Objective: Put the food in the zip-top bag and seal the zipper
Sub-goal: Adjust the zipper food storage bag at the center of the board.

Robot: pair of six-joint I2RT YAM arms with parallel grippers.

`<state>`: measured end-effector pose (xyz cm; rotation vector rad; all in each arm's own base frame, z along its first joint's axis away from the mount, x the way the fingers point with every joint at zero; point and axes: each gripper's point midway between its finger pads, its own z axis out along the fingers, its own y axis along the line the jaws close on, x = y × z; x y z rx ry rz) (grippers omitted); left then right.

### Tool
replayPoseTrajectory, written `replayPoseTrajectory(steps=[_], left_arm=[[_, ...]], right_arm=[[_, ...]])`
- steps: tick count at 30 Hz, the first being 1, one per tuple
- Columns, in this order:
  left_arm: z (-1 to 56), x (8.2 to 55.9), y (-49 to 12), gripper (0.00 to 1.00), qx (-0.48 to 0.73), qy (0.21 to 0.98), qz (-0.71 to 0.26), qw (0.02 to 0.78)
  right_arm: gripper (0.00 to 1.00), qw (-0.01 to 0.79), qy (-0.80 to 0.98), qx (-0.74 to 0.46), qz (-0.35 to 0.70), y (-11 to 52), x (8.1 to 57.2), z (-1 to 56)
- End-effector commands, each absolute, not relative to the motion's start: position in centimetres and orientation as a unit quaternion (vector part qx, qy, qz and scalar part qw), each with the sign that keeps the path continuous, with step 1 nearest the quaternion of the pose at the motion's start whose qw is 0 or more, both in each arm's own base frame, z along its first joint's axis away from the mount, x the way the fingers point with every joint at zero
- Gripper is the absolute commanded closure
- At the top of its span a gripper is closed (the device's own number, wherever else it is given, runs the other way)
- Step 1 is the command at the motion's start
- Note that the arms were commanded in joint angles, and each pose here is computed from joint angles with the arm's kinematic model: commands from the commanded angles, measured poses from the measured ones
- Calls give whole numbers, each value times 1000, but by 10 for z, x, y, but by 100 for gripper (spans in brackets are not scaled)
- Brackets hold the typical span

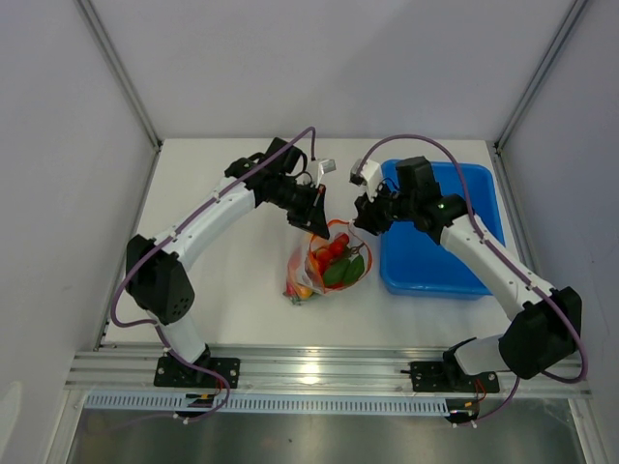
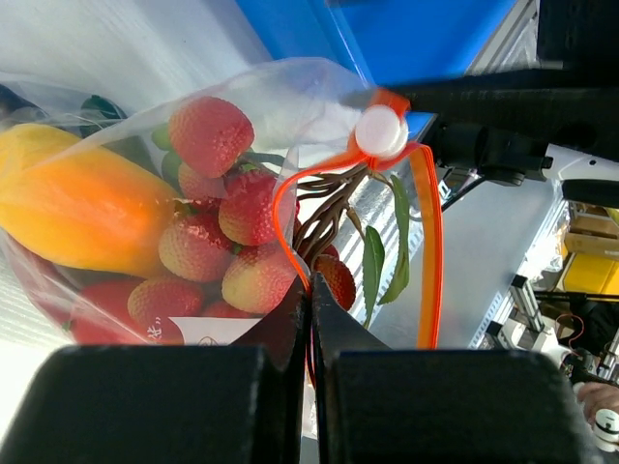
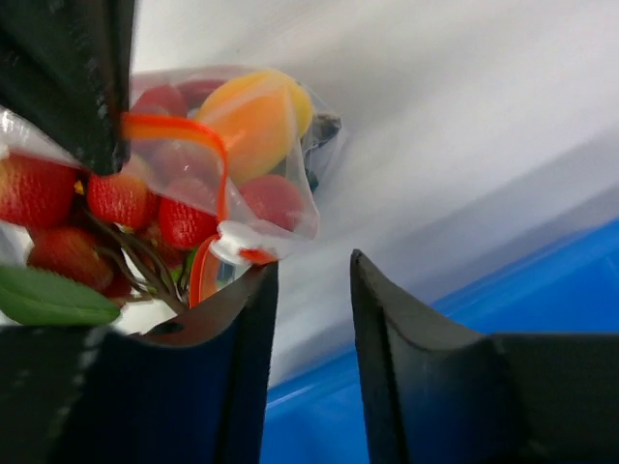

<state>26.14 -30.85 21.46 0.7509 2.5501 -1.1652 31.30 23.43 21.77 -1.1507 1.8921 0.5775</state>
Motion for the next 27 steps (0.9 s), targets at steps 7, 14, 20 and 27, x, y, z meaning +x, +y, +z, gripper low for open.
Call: replayPoseTrajectory(steps=[7,14,20,27], left_arm=[[234,260,-317,99,268,854,-422,144],[238,261,-318,99,270,851,-426,148],[243,262,-321,99,272,847,-432,152],[242,262,-322,99,272,846,-433,151]], right_arm=[[1,316,896,-243,194,202,300,249],[1,239,889,-141,364,228,270,281],[2,161,885,-77,430,223,254,267],[61,162,893,-95,409,215,238,259]])
